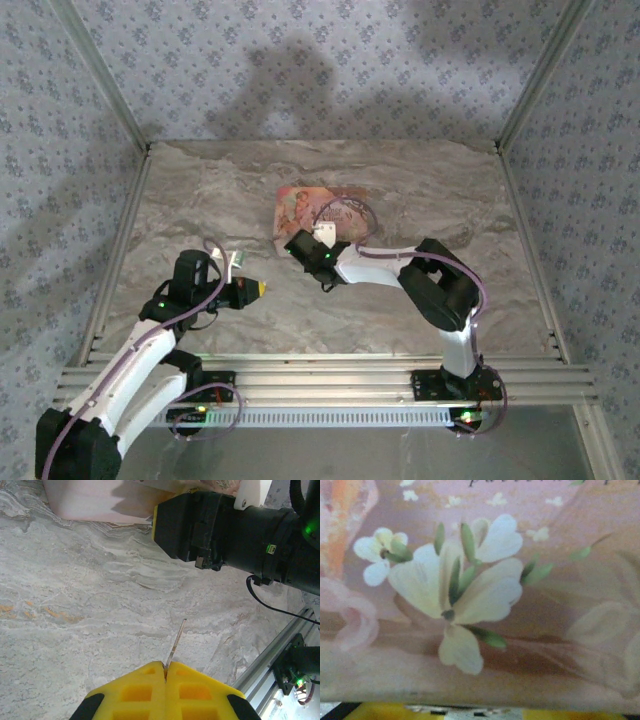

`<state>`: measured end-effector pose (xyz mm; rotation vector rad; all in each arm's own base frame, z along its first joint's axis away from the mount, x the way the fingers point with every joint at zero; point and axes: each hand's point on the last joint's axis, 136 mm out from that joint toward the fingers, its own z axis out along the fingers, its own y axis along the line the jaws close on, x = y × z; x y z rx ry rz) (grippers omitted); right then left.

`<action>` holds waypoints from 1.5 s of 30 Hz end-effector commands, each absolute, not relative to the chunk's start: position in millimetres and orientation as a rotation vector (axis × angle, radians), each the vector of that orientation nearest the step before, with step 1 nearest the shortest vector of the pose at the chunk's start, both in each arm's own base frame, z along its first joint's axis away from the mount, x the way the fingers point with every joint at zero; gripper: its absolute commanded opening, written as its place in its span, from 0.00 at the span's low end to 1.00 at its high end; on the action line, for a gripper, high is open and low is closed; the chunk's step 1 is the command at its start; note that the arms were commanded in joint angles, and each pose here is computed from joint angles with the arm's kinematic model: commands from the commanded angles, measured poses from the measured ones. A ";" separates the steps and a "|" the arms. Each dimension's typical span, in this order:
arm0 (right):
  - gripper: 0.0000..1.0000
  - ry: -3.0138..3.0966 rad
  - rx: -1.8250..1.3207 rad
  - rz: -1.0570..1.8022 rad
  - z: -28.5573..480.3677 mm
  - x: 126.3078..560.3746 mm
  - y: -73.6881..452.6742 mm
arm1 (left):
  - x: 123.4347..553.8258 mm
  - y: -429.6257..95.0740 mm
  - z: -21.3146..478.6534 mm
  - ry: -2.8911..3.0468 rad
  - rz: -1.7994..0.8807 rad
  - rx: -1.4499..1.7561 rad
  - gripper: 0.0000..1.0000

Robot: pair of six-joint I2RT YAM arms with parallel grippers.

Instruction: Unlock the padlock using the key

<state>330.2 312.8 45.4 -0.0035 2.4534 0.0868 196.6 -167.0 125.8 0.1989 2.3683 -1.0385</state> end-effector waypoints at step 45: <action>0.00 2.726 -0.141 1.181 131.7 297.3 341.5 | 235.8 -233.3 123.8 2.073 -1.044 0.525 0.00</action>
